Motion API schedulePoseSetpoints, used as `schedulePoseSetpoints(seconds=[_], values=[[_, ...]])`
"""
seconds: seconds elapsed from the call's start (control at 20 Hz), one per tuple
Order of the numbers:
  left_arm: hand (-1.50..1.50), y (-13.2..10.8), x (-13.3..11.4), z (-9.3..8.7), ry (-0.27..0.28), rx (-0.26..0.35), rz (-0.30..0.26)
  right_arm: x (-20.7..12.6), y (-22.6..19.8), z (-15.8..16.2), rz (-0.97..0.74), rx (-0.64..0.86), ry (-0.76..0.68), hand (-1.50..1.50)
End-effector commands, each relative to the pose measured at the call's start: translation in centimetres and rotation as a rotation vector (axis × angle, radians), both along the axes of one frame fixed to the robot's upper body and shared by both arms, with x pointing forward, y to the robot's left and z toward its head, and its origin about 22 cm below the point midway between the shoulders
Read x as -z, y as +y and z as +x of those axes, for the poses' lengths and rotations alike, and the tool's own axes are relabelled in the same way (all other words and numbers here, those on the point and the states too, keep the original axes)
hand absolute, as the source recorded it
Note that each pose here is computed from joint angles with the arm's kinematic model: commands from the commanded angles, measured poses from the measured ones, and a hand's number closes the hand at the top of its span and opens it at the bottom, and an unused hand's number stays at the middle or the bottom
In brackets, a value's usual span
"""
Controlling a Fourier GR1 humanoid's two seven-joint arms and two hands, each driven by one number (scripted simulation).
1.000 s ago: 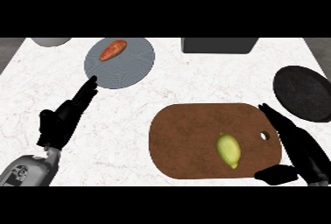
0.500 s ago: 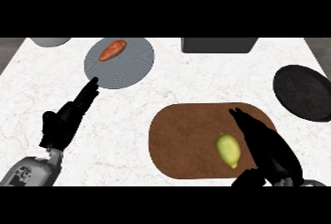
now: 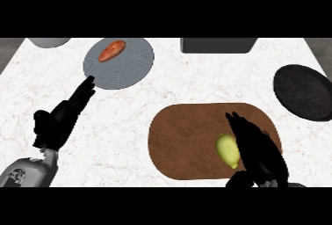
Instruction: Pick the lemon from the cutting board and place it in the pan
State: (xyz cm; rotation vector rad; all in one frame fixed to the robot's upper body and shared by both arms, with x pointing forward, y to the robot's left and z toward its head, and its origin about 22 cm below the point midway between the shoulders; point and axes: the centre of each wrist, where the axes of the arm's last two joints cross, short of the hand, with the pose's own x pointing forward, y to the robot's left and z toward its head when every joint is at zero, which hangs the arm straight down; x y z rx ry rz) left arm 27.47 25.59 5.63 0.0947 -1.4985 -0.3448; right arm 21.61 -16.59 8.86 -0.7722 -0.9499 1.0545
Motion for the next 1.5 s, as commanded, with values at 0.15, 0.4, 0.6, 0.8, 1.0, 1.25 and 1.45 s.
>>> schedulePoseSetpoints(seconds=[0.15,0.4,0.6,0.8,1.0,1.25,1.45], values=[[0.00,-2.2,-0.1,0.1,-0.010,0.004,0.015,2.0,-0.4,1.6,-0.041,0.039,0.026,-1.50],[0.00,-0.1,2.2,-0.1,0.001,0.010,-0.010,3.0,0.0,1.7,-0.037,0.046,0.007,-1.50],[0.00,-1.6,0.7,1.9,-0.005,0.007,-0.015,4.0,0.7,1.9,-0.030,0.002,0.045,-1.50],[0.00,-1.2,-0.6,1.3,-0.004,-0.005,-0.003,6.7,0.0,1.1,-0.053,-0.098,0.063,1.50],[0.00,-0.4,0.0,-0.5,0.004,0.007,0.002,6.0,0.8,2.5,-0.076,-0.114,0.097,1.50],[0.00,-0.7,-0.1,-1.6,0.010,-0.003,-0.007,6.2,0.5,2.9,-0.057,-0.103,0.053,1.50],[0.00,-0.2,1.1,-0.6,0.007,0.004,0.006,4.9,2.0,2.4,-0.072,-0.038,-0.036,1.50]])
